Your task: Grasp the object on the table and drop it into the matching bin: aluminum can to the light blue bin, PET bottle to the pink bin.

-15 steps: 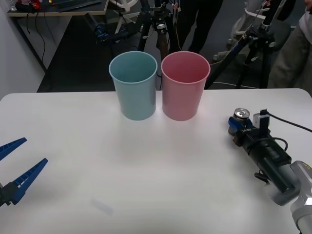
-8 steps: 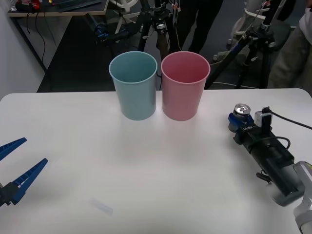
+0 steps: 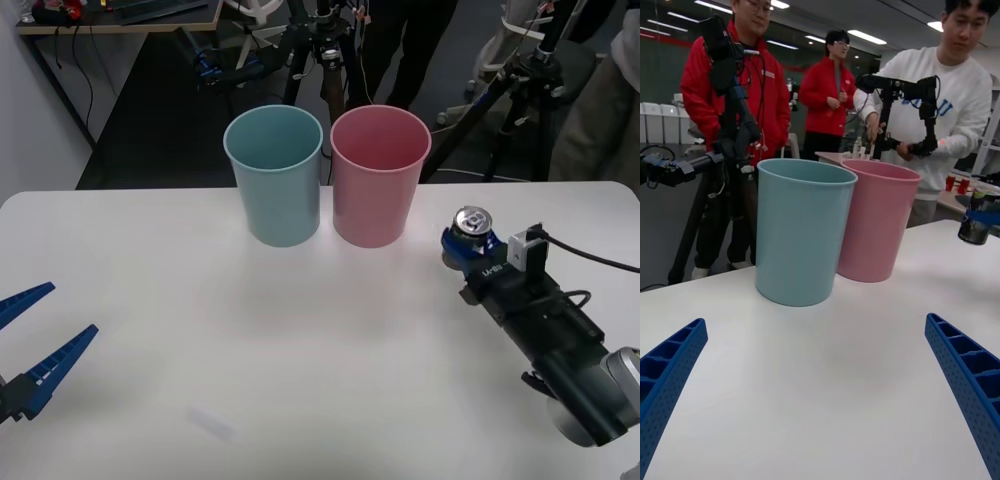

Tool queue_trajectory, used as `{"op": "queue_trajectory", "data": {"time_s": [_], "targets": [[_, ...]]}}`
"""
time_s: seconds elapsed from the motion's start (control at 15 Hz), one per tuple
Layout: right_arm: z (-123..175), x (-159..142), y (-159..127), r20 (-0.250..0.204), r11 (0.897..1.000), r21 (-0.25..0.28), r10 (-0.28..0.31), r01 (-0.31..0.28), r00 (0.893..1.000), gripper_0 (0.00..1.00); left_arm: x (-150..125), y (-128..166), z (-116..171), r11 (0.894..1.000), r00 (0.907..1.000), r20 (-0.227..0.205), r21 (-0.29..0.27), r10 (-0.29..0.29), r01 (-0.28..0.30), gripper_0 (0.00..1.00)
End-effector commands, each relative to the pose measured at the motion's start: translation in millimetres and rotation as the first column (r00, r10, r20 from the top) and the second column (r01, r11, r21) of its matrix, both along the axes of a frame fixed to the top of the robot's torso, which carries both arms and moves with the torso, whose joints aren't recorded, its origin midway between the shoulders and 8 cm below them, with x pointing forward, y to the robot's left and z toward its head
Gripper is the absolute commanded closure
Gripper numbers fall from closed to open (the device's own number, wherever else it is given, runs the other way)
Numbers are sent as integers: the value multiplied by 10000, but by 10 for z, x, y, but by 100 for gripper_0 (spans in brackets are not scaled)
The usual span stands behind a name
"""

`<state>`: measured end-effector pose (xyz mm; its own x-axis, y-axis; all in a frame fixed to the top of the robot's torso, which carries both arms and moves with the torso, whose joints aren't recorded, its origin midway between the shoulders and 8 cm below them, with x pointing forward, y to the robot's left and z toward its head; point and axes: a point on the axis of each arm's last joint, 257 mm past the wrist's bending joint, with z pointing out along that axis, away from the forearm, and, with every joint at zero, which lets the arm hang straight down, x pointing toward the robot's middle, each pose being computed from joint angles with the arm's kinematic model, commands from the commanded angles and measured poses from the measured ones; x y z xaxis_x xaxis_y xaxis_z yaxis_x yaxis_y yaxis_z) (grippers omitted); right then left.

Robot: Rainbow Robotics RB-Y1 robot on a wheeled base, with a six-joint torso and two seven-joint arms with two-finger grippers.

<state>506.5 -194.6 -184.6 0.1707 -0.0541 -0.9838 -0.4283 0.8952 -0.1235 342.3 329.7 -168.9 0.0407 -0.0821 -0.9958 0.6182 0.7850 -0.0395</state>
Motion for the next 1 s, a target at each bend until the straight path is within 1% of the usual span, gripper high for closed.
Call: {"op": "queue_trajectory", "data": {"time_s": [0.07, 0.2, 0.27, 0.47, 0.67, 0.8, 1.0], "targets": [[283, -197, 312, 476, 9974, 62, 719, -723, 9963, 100, 0, 0, 0, 10000, 10000, 0, 0, 0, 0, 0], [461, -313, 491, 583, 9928, 286, 1143, -1161, 9917, 100, 0, 0, 0, 10000, 10000, 0, 0, 0, 0, 0], [572, -383, 596, 647, 9887, 481, 1386, -1418, 9882, 100, 0, 0, 0, 10000, 10000, 0, 0, 0, 0, 0], [808, -485, 783, 681, 9791, 837, 1798, -1852, 9813, 100, 0, 0, 0, 10000, 10000, 0, 0, 0, 0, 0], [1025, -552, 920, 633, 9691, 1235, 2071, -2136, 9763, 100, 0, 0, 0, 10000, 10000, 0, 0, 0, 0, 0], [1136, -536, 987, 601, 9663, 1353, 2126, -2190, 9753, 100, 0, 0, 0, 10000, 10000, 0, 0, 0, 0, 0], [1340, -437, 1127, 716, 9613, 1506, 2222, -2307, 9724, 100, 0, 0, 0, 10000, 10000, 0, 0, 0, 0, 0]]}}
